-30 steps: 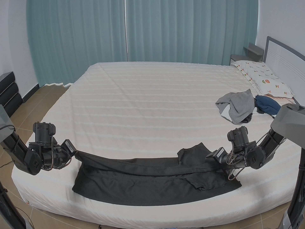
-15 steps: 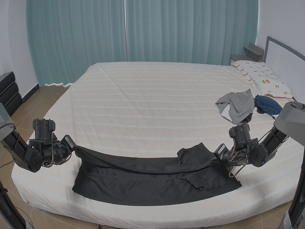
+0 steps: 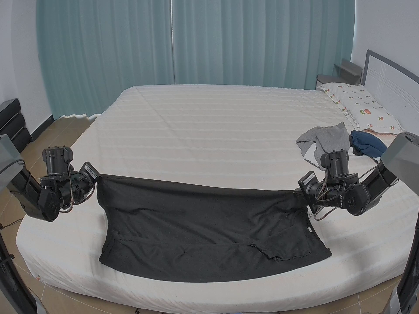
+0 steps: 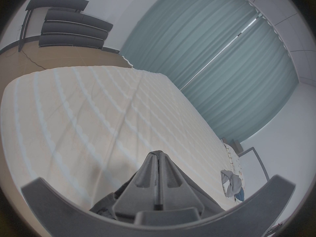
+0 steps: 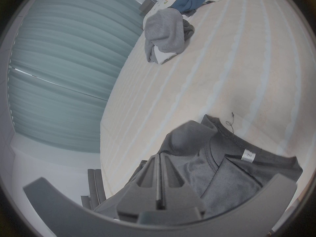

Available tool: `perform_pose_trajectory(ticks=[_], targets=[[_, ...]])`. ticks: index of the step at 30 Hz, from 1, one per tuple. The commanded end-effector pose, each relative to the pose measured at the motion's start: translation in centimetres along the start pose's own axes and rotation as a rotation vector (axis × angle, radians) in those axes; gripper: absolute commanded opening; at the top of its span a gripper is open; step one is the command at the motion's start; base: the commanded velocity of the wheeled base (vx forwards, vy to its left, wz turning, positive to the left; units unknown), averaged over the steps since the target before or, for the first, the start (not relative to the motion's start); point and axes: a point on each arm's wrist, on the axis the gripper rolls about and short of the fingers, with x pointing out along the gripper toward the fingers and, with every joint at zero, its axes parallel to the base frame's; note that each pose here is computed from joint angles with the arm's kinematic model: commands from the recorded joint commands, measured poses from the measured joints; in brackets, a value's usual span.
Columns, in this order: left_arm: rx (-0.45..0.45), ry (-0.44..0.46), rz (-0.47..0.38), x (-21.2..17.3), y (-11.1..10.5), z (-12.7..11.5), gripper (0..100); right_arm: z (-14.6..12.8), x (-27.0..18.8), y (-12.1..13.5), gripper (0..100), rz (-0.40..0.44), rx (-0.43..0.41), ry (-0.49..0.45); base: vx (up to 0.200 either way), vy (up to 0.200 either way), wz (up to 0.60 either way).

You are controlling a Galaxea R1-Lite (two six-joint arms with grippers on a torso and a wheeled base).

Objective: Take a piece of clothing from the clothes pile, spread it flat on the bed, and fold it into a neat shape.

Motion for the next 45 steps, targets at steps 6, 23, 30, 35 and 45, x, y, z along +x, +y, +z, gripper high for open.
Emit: perform_pose_trajectory(ticks=[6,23,30,35,45], targets=[[0.194,0.154,0.121,-0.4,5.3,-4.7,0,-2.0,-0.8,-3.1,0,-0.097,-0.126,0.071,0.000,0.000,0.00],[0.215,0.168,0.106,-1.2,5.3,-5.4,0,0.1,-0.1,-0.8,100,-0.041,-0.120,0.094,0.000,0.000,0.00],[0.177,0.166,0.106,-1.1,5.2,-5.4,0,2.5,0.5,0.3,100,0.081,-0.279,0.168,0.000,0.000,0.00],[0.175,0.162,0.105,-1.2,5.2,-5.3,0,4.2,2.7,0.8,100,0.102,-0.410,0.191,0.000,0.000,0.00],[0.175,0.163,0.106,-1.2,5.2,-5.3,0,4.4,7.5,0.1,100,0.089,-0.545,0.224,0.000,0.000,0.00]])
